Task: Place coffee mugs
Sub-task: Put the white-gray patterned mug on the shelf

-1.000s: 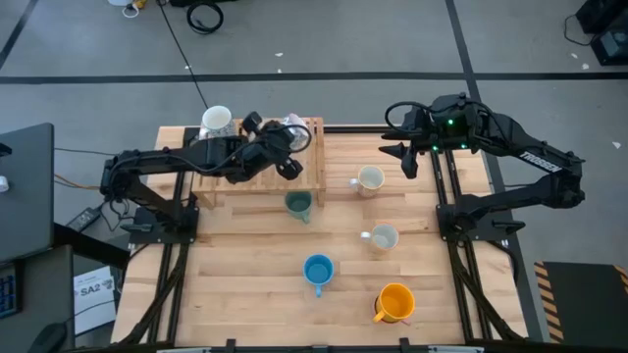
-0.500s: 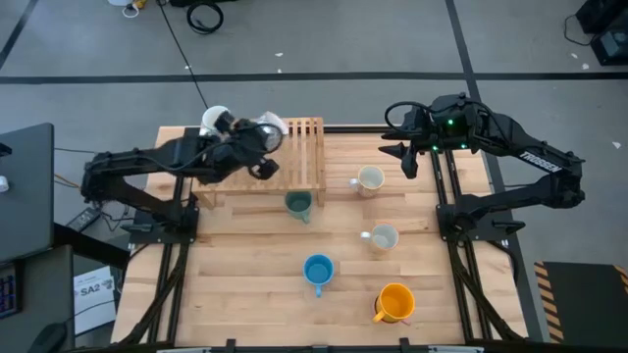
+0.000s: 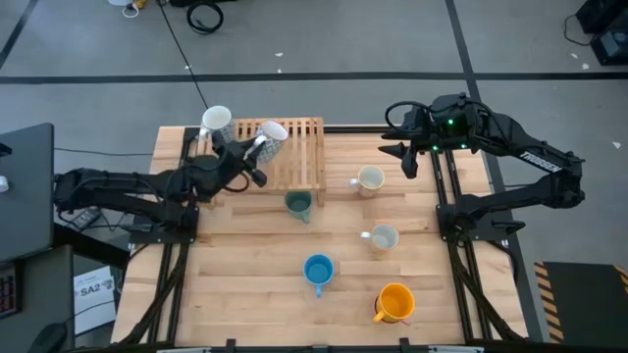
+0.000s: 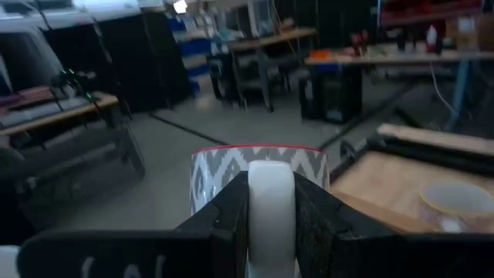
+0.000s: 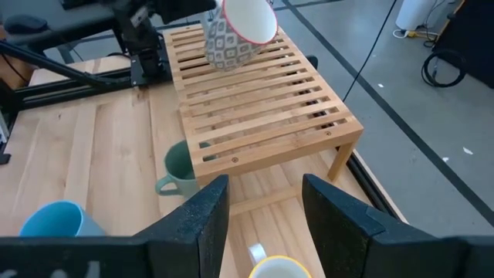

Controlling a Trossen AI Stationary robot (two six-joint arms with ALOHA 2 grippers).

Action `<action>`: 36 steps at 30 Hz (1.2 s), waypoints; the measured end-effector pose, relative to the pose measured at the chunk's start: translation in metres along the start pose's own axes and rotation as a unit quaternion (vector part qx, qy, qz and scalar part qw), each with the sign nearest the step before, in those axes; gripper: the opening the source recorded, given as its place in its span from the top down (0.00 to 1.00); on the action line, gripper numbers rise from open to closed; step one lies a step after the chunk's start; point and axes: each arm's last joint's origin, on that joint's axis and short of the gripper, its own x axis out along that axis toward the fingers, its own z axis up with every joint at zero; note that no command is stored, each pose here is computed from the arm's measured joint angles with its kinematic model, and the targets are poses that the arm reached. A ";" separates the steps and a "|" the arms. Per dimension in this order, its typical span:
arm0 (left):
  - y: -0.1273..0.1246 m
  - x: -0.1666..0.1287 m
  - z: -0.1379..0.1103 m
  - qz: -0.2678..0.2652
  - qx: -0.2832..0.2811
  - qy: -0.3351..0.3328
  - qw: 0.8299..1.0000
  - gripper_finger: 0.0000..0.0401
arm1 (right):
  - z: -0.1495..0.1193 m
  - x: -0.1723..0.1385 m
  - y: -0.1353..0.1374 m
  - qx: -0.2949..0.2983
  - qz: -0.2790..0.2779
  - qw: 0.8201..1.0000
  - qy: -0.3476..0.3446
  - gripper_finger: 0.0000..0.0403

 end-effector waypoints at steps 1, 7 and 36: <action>0.001 0.001 -0.004 0.005 -0.004 -0.007 1.000 0.80 | 0.000 0.000 0.000 0.000 0.000 1.000 0.000 0.58; 0.009 0.005 -0.029 0.033 -0.015 -0.025 0.999 0.80 | 0.000 0.000 0.000 0.000 0.000 1.000 0.000 0.58; -0.007 -0.020 -0.041 0.088 0.016 -0.010 0.996 0.80 | -0.001 0.096 -0.004 -0.018 0.002 0.998 0.061 0.58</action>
